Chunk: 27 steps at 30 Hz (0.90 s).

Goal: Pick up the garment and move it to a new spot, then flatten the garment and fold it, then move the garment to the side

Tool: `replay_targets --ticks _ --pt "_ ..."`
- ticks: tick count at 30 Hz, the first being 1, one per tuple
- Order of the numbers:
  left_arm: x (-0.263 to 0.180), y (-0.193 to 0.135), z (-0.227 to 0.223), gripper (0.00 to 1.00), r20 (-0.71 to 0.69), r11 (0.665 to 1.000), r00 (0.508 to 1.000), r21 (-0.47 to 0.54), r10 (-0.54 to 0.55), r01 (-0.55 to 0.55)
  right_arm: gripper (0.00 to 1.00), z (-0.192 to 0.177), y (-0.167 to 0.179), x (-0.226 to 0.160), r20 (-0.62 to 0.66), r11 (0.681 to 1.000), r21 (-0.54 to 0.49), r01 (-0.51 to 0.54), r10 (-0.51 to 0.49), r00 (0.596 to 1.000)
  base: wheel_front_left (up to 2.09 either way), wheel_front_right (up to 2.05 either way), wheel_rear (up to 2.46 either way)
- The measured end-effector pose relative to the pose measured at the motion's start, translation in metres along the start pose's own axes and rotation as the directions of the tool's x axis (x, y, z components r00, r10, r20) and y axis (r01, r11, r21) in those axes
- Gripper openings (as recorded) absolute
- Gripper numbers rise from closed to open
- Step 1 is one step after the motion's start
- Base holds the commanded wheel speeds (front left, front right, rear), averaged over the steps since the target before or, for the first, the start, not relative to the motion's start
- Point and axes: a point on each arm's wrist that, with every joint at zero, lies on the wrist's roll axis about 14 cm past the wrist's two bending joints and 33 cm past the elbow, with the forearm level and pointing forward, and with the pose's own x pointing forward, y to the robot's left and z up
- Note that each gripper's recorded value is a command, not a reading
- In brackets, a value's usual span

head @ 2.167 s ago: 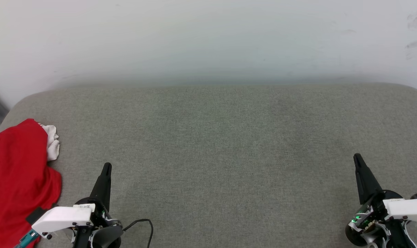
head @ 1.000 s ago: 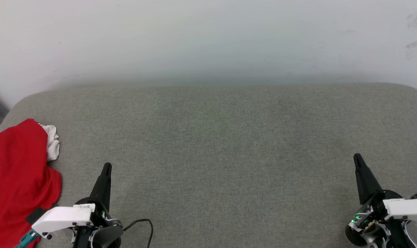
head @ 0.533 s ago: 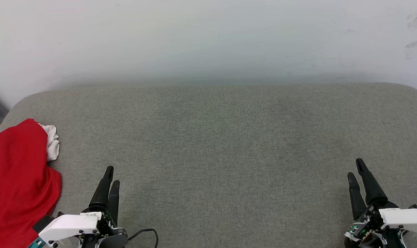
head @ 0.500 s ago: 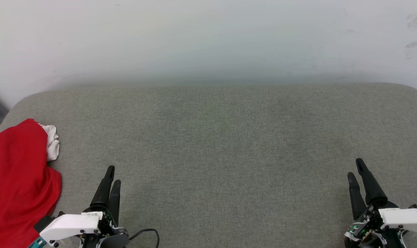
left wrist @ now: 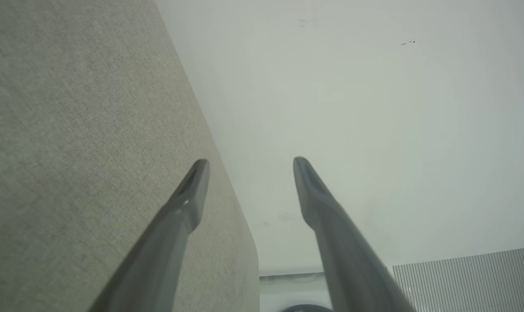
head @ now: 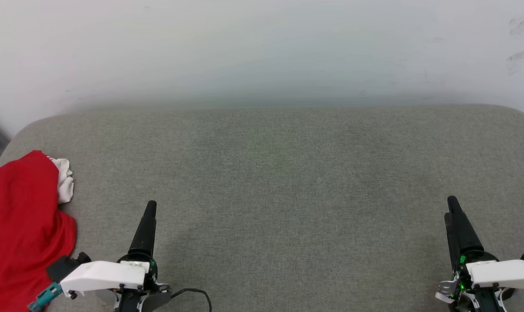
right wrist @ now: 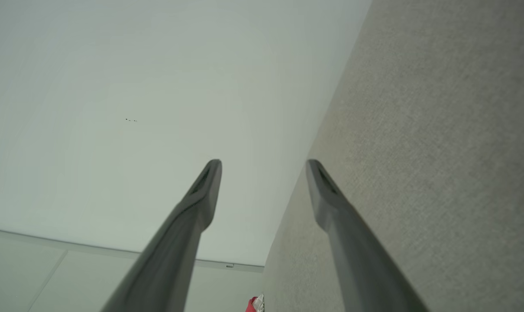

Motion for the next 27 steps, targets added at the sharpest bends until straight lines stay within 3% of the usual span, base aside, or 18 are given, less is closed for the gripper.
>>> replay_targets --ticks 12,20,27 --pt "0.002 -0.014 -0.007 1.0 -0.011 0.962 0.999 0.271 -0.043 0.045 1.0 0.0 0.014 -0.002 0.004 0.956 -0.29 -0.044 0.047 0.999 0.0 0.0 0.0" --pt "0.003 -0.022 -0.008 1.0 -0.014 0.892 0.997 0.447 -0.074 0.073 1.0 -0.003 0.019 -0.005 -0.01 0.876 -0.479 -0.061 0.065 0.998 0.0 0.0 0.0" --pt "0.003 -0.03 -0.012 1.0 -0.029 0.809 0.994 0.579 -0.101 0.099 1.0 -0.004 0.024 -0.006 -0.024 0.798 -0.597 -0.078 0.08 0.997 0.0 0.0 0.0"
